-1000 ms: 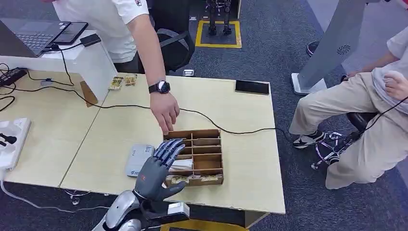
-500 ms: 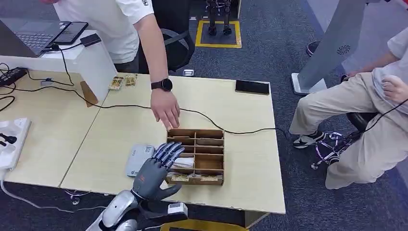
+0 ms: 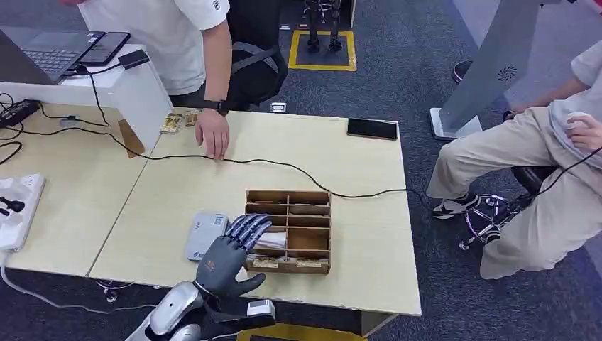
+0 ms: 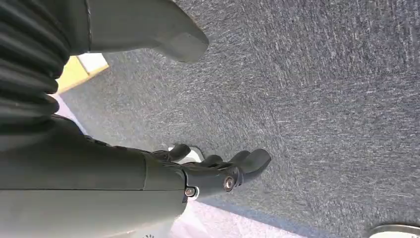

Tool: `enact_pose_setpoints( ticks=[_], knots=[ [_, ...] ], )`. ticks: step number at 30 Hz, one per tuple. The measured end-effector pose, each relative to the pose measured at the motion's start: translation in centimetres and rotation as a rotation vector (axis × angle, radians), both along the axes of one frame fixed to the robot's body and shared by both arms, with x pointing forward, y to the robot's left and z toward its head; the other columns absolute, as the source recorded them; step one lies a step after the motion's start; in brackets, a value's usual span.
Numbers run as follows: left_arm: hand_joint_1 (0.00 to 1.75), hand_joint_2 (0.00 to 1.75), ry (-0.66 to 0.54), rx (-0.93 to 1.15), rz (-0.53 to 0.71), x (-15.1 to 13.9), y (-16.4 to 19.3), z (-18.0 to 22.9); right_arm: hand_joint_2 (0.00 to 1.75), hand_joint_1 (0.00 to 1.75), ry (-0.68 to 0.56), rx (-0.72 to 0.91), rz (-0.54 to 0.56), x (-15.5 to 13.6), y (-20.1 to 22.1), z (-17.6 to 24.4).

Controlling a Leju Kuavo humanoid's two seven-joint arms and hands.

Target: Pass the card to the sensor for recognition and then transmit it.

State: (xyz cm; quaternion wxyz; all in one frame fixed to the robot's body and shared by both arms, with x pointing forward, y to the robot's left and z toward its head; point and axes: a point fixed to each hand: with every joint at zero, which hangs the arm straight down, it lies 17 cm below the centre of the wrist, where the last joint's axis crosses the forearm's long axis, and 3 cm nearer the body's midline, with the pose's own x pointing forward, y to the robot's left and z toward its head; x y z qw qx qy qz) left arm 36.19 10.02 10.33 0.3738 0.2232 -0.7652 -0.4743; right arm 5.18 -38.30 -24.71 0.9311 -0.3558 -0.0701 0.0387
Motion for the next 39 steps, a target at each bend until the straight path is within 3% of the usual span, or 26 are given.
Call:
enact_pose_setpoints(
  ticks=[4, 8, 20, 39],
  knots=[
    [0.00, 1.75, -0.046, 0.018, 0.018, 0.0, 0.2, 0.4, 1.75, 0.00, 0.000, 0.000, -0.003, 0.0, 0.0, 0.0],
    [0.00, 1.75, -0.206, 0.100, 0.095, 0.1, 1.0, 1.9, 1.75, 0.00, 0.000, 0.003, -0.013, -0.2, 0.0, 0.0],
    [0.00, 1.75, -0.316, 0.229, 0.176, -0.2, 1.6, 1.9, 1.75, 0.00, 0.008, 0.022, -0.040, -0.7, 0.2, -0.3],
    [0.00, 1.75, -0.188, 0.293, 0.093, -1.2, 0.3, -1.5, 1.75, 0.00, 0.021, 0.034, -0.072, -1.4, 0.5, -0.2]
  ],
)
